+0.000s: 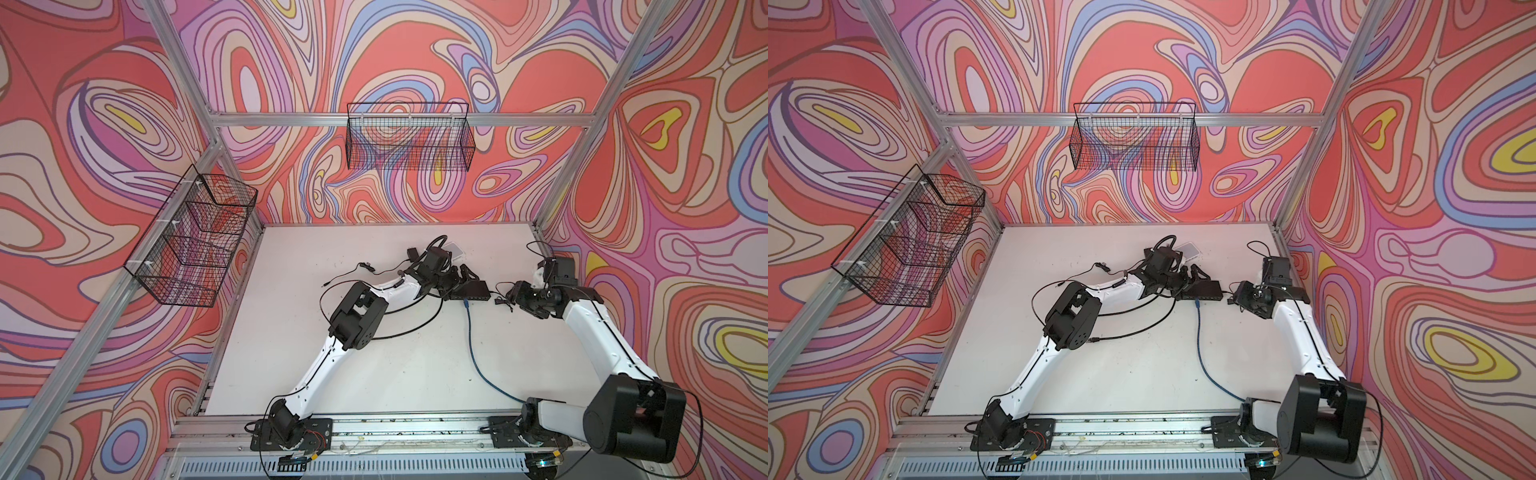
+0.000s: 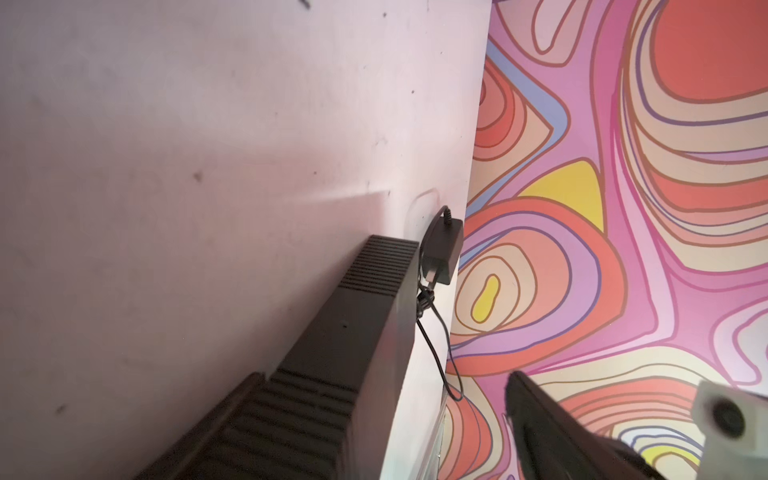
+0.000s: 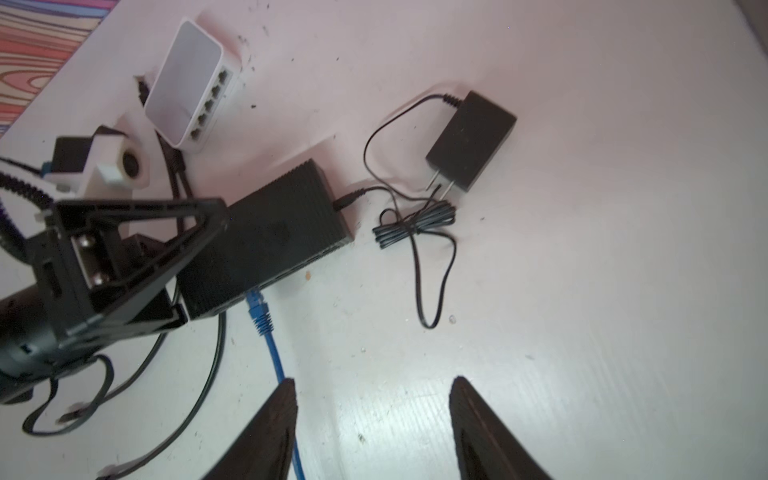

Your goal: Insert the plug into the switch port

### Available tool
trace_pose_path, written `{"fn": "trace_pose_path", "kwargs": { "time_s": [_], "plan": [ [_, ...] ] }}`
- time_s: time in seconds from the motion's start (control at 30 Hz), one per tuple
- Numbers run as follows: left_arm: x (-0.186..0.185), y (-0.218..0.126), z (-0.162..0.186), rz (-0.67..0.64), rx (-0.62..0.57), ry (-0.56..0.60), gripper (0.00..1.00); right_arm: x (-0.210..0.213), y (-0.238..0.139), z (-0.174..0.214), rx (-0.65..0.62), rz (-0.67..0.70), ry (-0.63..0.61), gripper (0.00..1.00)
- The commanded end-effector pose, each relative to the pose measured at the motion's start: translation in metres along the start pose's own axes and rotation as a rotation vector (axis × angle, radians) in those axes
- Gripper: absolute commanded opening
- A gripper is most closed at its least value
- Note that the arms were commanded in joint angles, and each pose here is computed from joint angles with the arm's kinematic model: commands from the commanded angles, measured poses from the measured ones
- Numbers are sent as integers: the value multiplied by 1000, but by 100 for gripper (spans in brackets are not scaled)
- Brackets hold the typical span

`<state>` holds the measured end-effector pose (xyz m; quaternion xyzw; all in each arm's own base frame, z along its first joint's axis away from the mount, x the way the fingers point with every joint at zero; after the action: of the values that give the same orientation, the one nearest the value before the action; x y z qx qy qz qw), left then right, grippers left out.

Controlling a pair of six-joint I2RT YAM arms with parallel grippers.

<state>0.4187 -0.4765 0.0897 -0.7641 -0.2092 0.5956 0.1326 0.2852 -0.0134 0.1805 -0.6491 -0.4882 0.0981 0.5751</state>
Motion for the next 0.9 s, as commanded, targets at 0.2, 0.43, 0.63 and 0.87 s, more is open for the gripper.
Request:
{"fn": "trace_pose_path", "kwargs": {
  "time_s": [0.2, 0.43, 0.63, 0.87],
  "plan": [
    [3, -29, 6, -243, 51, 40, 100, 26, 13, 81, 176, 48, -105, 60],
    [10, -38, 9, -272, 60, 35, 100, 23, 27, 120, 223, 109, -146, 60],
    [2, -53, 1, -281, 47, 84, 100, 15, 38, 148, 244, 178, -177, 60],
    [3, -68, -9, -260, 36, 91, 100, 9, 55, 170, 278, 250, -218, 57]
  ]
}}
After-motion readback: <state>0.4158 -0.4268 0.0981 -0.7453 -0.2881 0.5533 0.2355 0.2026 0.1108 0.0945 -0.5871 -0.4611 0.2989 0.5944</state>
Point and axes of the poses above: each gripper's point midway between its finger pads, its own y axis out along the fingers, its own x axis along the line the jaws close on, z = x × y, the point moved 5 cm from there along -y, back along the fingers, and after that the axes turned 14 degrees about y, right-handed, at the moved point
